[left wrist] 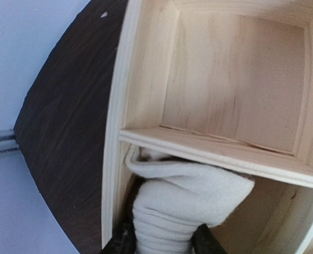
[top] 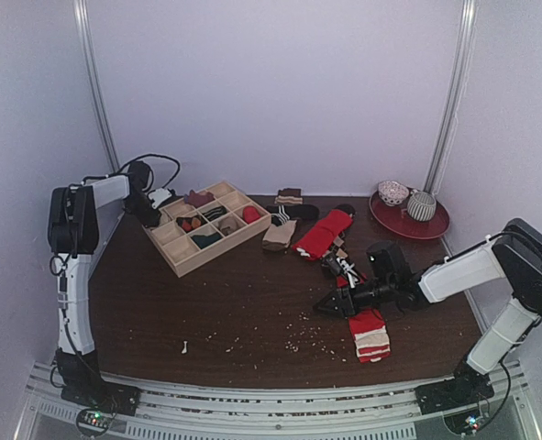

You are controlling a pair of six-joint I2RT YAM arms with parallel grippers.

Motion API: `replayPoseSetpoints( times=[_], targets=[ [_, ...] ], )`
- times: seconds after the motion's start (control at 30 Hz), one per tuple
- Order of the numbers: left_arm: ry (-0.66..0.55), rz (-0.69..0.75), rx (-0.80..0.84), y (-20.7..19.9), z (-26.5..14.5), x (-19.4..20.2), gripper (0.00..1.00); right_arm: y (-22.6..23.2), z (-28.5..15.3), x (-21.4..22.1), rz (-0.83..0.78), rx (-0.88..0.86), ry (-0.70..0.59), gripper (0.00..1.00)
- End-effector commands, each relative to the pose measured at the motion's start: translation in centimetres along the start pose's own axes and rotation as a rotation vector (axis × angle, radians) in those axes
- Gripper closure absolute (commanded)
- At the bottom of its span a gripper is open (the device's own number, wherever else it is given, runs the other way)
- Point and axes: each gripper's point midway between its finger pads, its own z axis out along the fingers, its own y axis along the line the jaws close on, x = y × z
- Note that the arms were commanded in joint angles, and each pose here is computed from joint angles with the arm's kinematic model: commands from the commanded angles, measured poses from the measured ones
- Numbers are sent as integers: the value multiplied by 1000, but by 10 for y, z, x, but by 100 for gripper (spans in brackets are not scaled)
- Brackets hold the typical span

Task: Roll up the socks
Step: Place a pair of socks in the storage box, then adjust the pair of socks in the storage box.

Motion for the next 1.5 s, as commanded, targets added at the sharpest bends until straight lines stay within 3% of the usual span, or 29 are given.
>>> replayPoseSetpoints(
  times=[0.0,0.17,0.5,0.83,0.87,1.0,1.23,1.47],
  targets=[
    [143,-54,11,-9,28,49,61,0,-6,-3,-6,10,-16,62],
    [-3,-89,-40,16,-1,12,47,2,-7,-6,-7,8,-26,62],
    [-166,-129,-67,41,-49,-30,34,4,-8,-7,-6,-1,-34,62],
    [-318,-183,-77,63,-103,-57,31,5,-8,-8,-9,-9,-39,62],
    [-333,-193,-82,66,-109,-58,33,5,-8,-9,-9,-9,-42,62],
    [-334,-221,-74,67,-111,-56,68,5,-8,-8,-8,-10,-42,62],
    [-245,-215,68,28,-73,-32,86,5,-7,-8,-6,-11,-39,62],
    [-181,-179,133,1,-55,-23,89,2,-5,-4,2,-8,-30,62]
  ],
)
